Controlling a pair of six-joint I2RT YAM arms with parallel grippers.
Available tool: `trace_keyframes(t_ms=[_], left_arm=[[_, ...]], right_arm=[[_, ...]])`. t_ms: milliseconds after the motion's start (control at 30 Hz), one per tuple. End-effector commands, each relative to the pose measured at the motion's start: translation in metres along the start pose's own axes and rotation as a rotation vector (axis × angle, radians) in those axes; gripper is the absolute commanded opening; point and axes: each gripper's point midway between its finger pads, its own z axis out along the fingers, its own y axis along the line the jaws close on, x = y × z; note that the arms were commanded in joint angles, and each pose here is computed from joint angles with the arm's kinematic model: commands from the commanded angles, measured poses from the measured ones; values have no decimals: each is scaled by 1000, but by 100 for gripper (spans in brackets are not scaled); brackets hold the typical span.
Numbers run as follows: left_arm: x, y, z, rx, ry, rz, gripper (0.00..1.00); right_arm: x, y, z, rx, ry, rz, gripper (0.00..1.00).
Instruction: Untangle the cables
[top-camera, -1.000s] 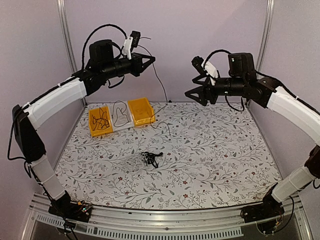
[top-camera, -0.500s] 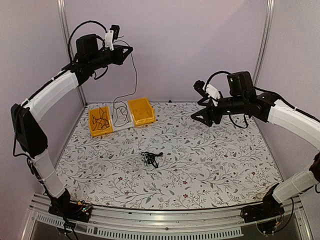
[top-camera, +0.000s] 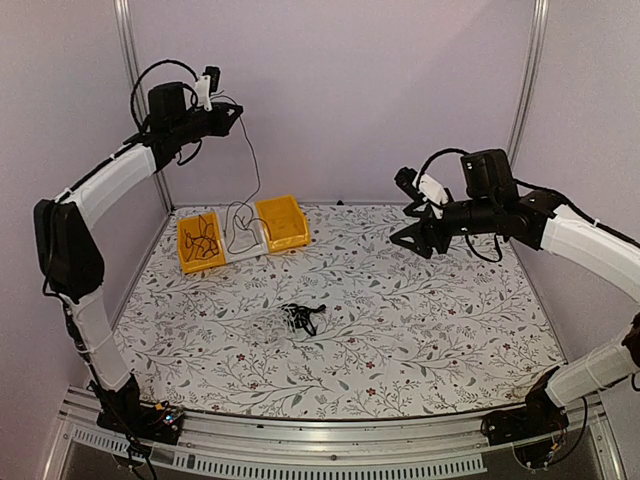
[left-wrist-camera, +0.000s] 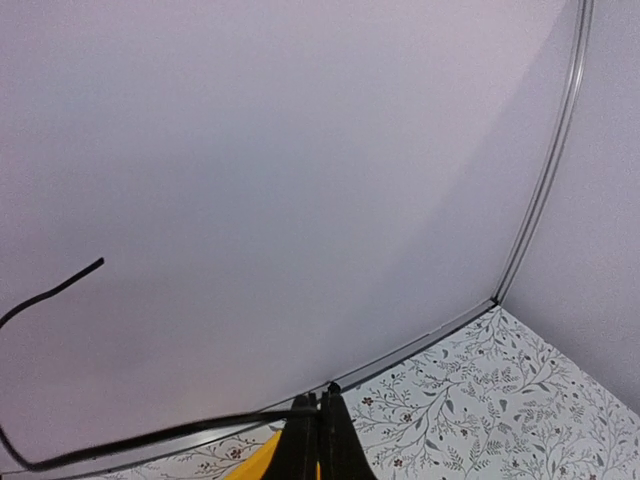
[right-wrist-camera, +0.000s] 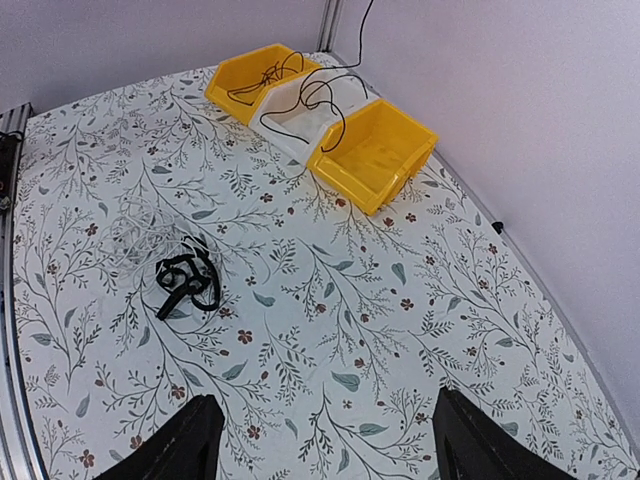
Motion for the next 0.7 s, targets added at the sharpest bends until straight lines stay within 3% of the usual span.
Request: trace_keyframes(t_ms=[0, 133, 300, 400, 667], left_arm=[[-15, 11, 5, 6, -62, 2, 0], [-27, 20, 3, -4, -88, 2, 0], [-93, -7, -21, 85, -236, -2, 0], [-111, -16, -31, 113, -279, 11, 0], [-85, -5, -29, 65, -212, 30, 0]], right_arm=[[4, -2, -9, 19, 7, 0, 76], [4, -4, -10, 27, 6, -1, 76], [4, -7, -8, 33, 8, -2, 76], [4, -6, -6, 26, 3, -2, 76], [1, -8, -3, 21, 1, -4, 76]])
